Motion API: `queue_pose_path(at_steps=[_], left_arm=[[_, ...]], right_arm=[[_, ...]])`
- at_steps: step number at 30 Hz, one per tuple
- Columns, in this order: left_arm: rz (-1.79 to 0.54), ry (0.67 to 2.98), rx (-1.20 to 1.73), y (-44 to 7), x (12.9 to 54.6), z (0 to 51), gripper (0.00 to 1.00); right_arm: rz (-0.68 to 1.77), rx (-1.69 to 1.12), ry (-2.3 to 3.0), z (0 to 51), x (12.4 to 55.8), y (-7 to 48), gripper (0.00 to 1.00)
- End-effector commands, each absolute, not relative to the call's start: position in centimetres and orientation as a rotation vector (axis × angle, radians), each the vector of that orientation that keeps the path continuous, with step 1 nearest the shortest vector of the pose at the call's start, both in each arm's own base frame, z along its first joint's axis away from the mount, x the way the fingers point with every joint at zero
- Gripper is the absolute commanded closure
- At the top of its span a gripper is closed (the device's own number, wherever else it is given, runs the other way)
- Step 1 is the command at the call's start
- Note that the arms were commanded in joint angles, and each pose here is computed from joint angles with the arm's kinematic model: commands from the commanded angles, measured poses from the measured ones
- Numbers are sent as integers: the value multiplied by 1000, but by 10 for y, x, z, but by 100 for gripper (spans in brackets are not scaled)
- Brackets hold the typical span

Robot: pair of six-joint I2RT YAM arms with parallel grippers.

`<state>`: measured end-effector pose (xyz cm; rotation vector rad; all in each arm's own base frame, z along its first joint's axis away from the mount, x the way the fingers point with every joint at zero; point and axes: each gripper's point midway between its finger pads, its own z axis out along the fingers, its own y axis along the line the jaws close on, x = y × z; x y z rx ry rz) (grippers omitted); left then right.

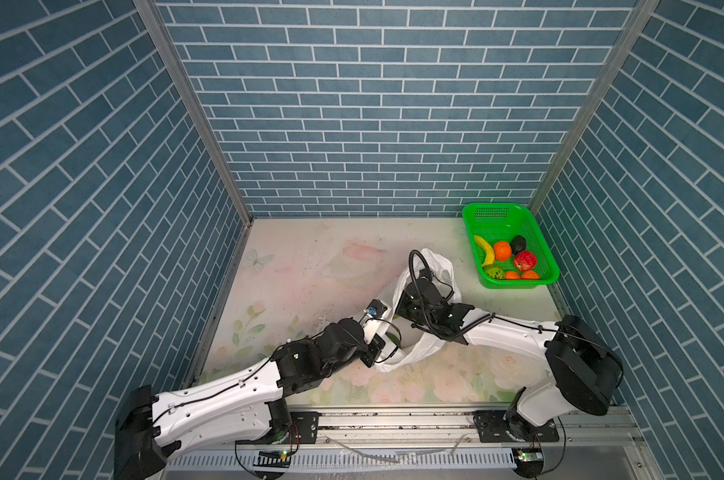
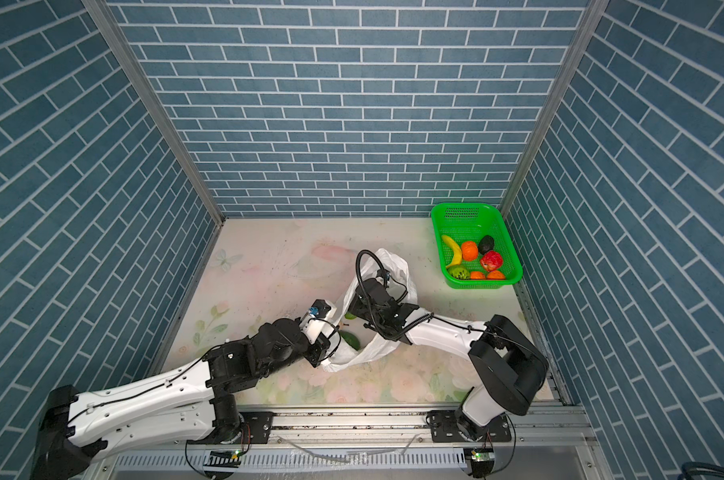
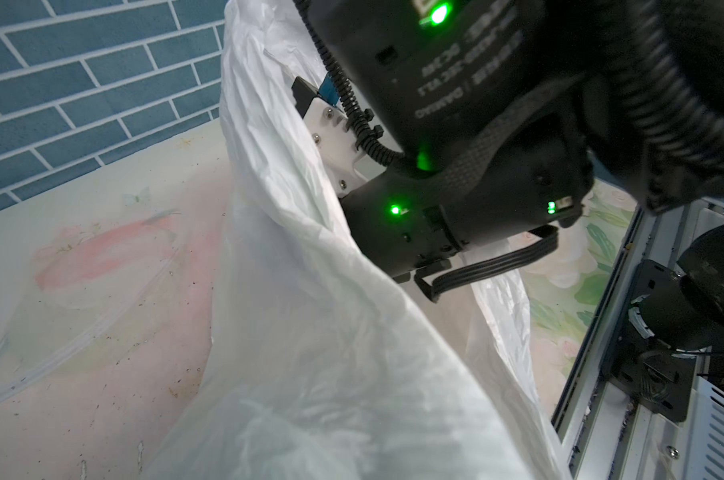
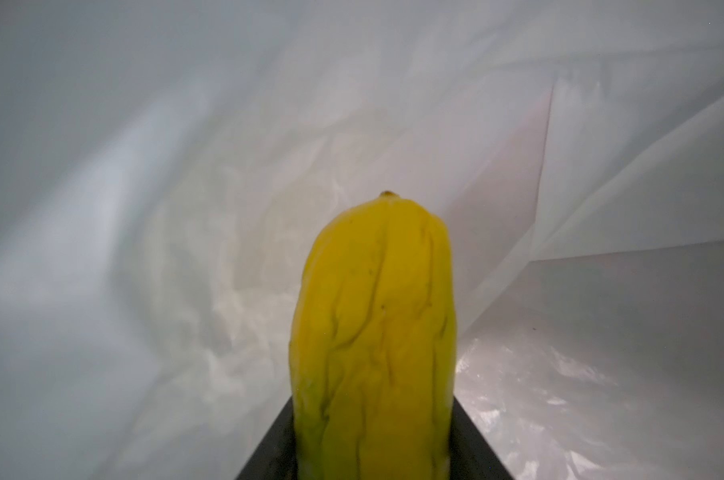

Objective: Untie the knot of the plastic bag and take out the fruit
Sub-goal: 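Lift the green-yellow papaya out of the bag toward the basket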

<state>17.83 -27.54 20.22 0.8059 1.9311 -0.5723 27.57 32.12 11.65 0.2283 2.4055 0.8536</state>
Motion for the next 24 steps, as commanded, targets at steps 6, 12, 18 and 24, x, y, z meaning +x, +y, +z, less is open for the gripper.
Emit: queue_pose_path(at_steps=[6,12,18,24], left_arm=[[-535,1894,817,-279,184,211,100],[-528,1889,818,-280,186,211,100],[-526,1888,825,-280,186,210,100],[-525,1886,835,-278,184,212,100]], right_arm=[[710,-84,2458,117,231,303,60],[679,-206,2439,137,210,295,60],[715,-212,2385,175,203,287,60],[717,-172,2314,219,201,266,59]])
